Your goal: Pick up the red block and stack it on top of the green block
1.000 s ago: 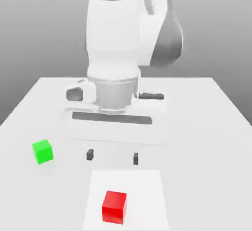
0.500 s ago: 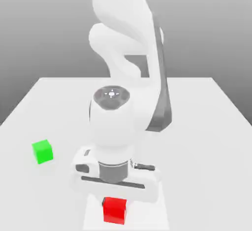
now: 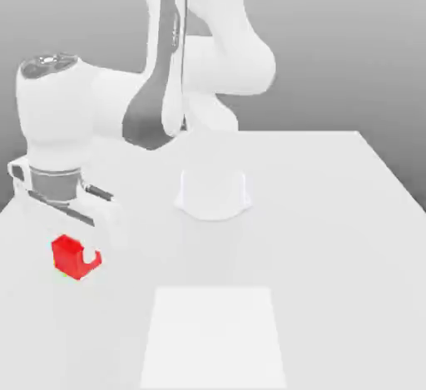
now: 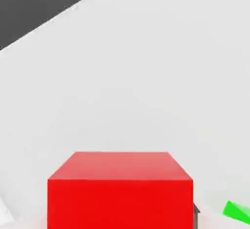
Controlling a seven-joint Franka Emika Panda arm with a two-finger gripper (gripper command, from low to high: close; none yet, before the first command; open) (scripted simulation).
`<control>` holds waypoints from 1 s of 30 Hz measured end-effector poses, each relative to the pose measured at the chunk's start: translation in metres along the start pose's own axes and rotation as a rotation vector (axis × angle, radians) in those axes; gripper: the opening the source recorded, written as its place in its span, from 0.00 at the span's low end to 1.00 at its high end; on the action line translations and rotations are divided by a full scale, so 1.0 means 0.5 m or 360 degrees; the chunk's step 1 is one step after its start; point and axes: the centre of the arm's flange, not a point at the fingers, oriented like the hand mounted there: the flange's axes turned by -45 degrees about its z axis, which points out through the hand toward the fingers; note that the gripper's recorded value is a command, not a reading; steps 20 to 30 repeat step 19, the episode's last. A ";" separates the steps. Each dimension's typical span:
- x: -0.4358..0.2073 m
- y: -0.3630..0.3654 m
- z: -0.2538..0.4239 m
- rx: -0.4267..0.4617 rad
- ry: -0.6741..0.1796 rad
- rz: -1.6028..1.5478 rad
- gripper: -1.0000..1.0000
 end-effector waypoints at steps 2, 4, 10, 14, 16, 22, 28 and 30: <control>-0.036 0.075 -0.003 0.0021 -0.0008 0.0129 0.00; -0.069 0.131 0.002 0.0057 -0.0020 0.0242 0.00; -0.079 0.132 0.059 0.0163 -0.0063 0.0272 0.00; -0.079 0.127 0.095 0.0173 -0.0071 0.0269 0.00; -0.081 0.128 0.109 0.0160 -0.0068 0.0271 0.00; -0.083 0.138 0.127 0.0119 -0.0050 0.0284 0.00; -0.083 0.138 0.127 0.0119 -0.0050 0.0284 0.00; -0.083 0.138 0.127 0.0119 -0.0050 0.0284 0.00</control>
